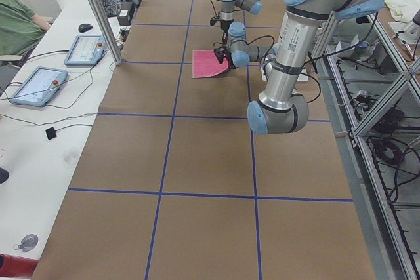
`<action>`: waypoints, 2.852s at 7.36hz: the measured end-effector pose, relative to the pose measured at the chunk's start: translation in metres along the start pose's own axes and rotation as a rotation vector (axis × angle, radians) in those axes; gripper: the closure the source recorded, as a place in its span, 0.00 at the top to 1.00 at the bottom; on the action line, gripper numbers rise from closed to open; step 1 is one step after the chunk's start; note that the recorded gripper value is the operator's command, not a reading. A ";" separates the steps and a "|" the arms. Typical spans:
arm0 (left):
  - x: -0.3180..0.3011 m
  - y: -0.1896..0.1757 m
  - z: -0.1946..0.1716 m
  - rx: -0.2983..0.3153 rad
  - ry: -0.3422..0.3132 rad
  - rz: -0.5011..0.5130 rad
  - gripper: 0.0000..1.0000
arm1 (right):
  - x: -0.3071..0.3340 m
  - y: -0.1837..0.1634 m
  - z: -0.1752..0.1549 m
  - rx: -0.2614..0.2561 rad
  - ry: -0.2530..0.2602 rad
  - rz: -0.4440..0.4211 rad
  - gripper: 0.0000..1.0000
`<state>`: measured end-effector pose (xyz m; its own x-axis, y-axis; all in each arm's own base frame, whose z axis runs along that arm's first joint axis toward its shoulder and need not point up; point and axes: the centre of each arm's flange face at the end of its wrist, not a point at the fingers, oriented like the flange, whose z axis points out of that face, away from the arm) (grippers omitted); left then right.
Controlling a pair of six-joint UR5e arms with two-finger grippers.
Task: Fold towel twice with both arms
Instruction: 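Lift both towel edges with both grippers, raising the towel upright, then fold the lifted edges over toward the far side with both grippers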
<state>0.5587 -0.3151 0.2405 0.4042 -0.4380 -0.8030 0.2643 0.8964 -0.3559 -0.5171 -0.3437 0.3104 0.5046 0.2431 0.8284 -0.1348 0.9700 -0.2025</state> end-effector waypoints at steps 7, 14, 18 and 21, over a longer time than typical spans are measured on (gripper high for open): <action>0.007 0.013 -0.024 -0.042 0.037 0.026 0.00 | 0.007 0.008 -0.030 -0.062 -0.036 -0.005 0.00; 0.005 0.009 -0.032 -0.077 0.030 0.086 0.00 | 0.004 0.021 -0.058 -0.088 -0.081 0.027 0.00; 0.015 -0.033 -0.052 -0.014 0.060 0.053 0.00 | 0.011 -0.035 -0.066 -0.005 -0.076 0.088 0.00; 0.016 -0.045 -0.050 0.005 0.060 0.037 0.00 | -0.008 -0.074 -0.053 0.038 -0.073 0.114 0.00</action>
<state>0.5097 -0.3593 0.2198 0.3610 -0.3993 -0.8428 0.2548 0.9116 -0.3227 -0.4663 -0.4167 0.2908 0.4211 0.3495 0.8370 -0.2205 0.9346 -0.2793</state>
